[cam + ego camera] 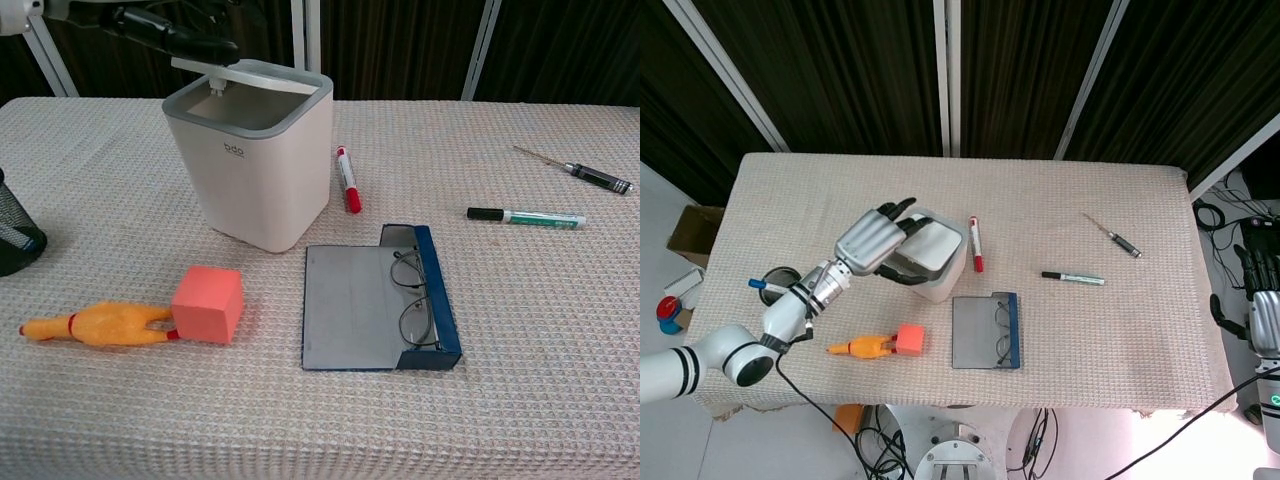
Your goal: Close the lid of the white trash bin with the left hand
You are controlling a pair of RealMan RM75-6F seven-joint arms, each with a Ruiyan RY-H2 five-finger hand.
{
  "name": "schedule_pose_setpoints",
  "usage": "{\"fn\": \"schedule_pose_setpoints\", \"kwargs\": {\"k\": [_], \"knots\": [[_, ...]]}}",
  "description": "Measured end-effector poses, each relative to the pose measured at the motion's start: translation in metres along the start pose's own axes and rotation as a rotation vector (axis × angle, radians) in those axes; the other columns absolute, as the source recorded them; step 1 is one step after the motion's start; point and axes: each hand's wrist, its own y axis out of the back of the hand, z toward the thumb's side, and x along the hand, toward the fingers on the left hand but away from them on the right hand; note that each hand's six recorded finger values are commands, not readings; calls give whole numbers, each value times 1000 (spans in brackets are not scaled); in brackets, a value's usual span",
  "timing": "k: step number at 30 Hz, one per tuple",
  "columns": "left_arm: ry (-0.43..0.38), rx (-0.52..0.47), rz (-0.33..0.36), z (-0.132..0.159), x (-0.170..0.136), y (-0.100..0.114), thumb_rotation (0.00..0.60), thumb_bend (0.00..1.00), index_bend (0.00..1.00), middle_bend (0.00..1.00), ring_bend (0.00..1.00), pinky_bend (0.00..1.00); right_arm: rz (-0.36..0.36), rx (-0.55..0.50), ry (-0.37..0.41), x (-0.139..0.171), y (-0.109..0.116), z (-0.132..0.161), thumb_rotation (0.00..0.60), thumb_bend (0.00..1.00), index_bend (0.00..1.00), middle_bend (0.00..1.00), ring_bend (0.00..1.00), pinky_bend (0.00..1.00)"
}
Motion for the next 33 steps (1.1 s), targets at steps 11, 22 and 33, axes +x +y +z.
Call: {"fn": "schedule_pose_setpoints", "kwargs": {"k": [11,22,33], "knots": [[18,-70,19,-8,-37,-21,32,0,127,347,29,230,11,3,-30,7,-6,-9,600,384,0,0,0,0],[-37,-132,78,4,-46,-38,27,0,126,330,29,222,41,22,-79,14,-16,-20,600,385,0,0,0,0],[-72,-151,80,17,-38,-45,28,0,127,319,28,222,56,13,-89,16,-21,-23,600,386,0,0,0,0]]}}
